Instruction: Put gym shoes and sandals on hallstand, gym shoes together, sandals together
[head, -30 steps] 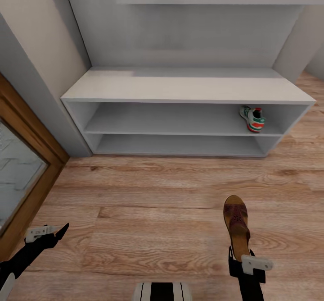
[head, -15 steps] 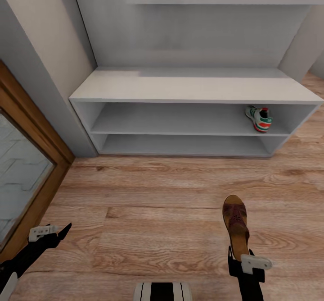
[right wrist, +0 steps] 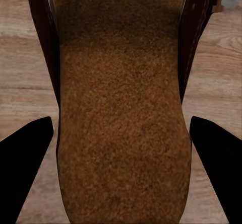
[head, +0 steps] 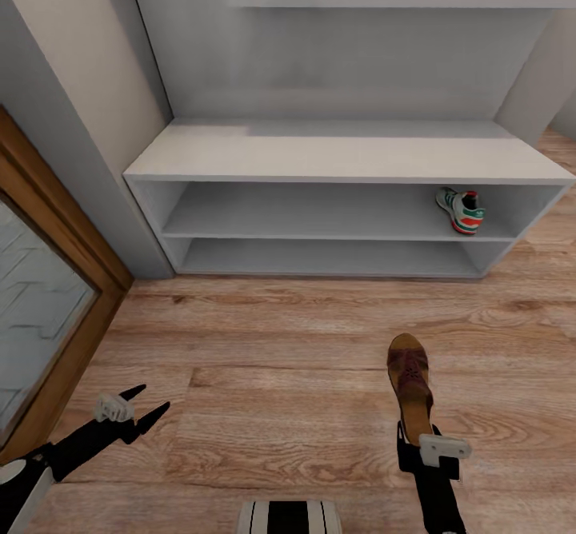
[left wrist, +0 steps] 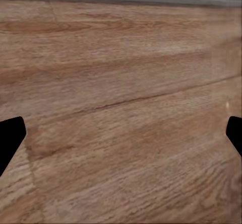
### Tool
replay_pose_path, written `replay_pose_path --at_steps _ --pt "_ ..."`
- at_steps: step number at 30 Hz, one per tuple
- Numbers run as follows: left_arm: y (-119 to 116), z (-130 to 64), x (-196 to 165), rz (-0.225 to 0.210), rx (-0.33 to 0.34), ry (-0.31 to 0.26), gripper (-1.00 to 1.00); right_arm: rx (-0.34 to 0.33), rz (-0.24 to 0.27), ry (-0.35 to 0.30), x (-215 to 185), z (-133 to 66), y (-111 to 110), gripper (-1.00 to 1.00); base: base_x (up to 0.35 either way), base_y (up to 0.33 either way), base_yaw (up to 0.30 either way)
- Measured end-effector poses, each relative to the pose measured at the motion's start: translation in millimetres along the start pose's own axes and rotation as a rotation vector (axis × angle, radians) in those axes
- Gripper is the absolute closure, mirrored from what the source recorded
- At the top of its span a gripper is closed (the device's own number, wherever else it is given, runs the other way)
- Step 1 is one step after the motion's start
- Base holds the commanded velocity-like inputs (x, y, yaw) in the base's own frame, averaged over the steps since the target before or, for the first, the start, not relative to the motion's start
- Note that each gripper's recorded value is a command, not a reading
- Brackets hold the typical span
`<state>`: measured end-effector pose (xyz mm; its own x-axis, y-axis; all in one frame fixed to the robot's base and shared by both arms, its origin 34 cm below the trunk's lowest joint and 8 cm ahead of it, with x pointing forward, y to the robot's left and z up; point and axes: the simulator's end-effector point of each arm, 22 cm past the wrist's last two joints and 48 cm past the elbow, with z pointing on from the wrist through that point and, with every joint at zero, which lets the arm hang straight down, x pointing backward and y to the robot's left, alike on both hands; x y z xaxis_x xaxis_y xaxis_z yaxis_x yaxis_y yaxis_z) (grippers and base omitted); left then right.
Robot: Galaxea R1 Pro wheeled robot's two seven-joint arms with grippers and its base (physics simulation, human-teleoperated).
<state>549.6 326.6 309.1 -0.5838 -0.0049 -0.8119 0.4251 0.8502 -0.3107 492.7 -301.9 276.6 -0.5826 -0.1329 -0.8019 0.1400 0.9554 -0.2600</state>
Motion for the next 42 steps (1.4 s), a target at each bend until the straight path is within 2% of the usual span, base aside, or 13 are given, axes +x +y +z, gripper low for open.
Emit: replay_pose_path --at_steps 1,4,7,11,14,15,17,18,21,22,25,33,42 --pt "0 0.0 0 0.000 0.002 0.000 -1.00 0.000 0.001 0.000 0 0.0 0 1.00 0.000 0.003 0.000" --pt "-22 0.8 -11 0.028 0.096 -0.014 -1.00 -0.017 -0.001 -0.012 -6 1.0 7 1.00 0.000 0.002 0.000" --pt "-27 -0.4 -17 0.038 0.123 -0.027 -1.00 -0.025 -0.001 -0.018 -9 1.1 12 1.00 0.000 0.001 0.000" --pt "-29 -2.3 -27 0.053 0.140 -0.048 -1.00 -0.036 -0.001 -0.029 -15 1.0 17 1.00 0.000 0.000 0.000" --pt "-20 -6.4 -67 0.103 0.130 -0.122 -1.00 -0.043 -0.010 -0.027 -30 0.9 20 1.00 0.000 0.000 0.000" --pt "-19 -6.5 -67 0.104 0.130 -0.122 -1.00 -0.043 -0.009 -0.027 -30 0.9 19 1.00 0.000 0.000 0.000" --pt "-12 -15.1 -99 0.149 0.113 -0.181 -1.00 -0.047 -0.015 -0.015 -34 0.2 22 1.00 0.000 0.000 0.000" --pt "-12 -15.3 -99 0.150 0.113 -0.181 -1.00 -0.047 -0.015 -0.014 -34 0.2 21 1.00 0.000 0.000 0.000" --pt "-1 -39.9 -141 0.204 0.081 -0.272 -1.00 -0.066 -0.019 -0.005 -38 -2.0 31 1.00 0.000 0.000 0.000" --pt "-1 -40.2 -141 0.205 0.081 -0.272 -1.00 -0.066 -0.019 -0.005 -38 -2.0 30 1.00 0.000 0.000 0.000" --pt "1 -67.1 -163 0.236 0.084 -0.331 -1.00 -0.092 -0.021 -0.004 -42 -5.1 44 1.00 0.000 0.000 0.000" --pt "-11 -95.2 -177 0.288 0.147 -0.360 -1.00 -0.120 -0.020 0.009 -38 -9.3 58 1.00 0.000 0.000 0.000" --pt "-15 -103.2 -182 0.302 0.164 -0.371 -1.00 -0.130 -0.022 0.015 -33 -11.5 63 1.00 0.000 0.000 0.000"
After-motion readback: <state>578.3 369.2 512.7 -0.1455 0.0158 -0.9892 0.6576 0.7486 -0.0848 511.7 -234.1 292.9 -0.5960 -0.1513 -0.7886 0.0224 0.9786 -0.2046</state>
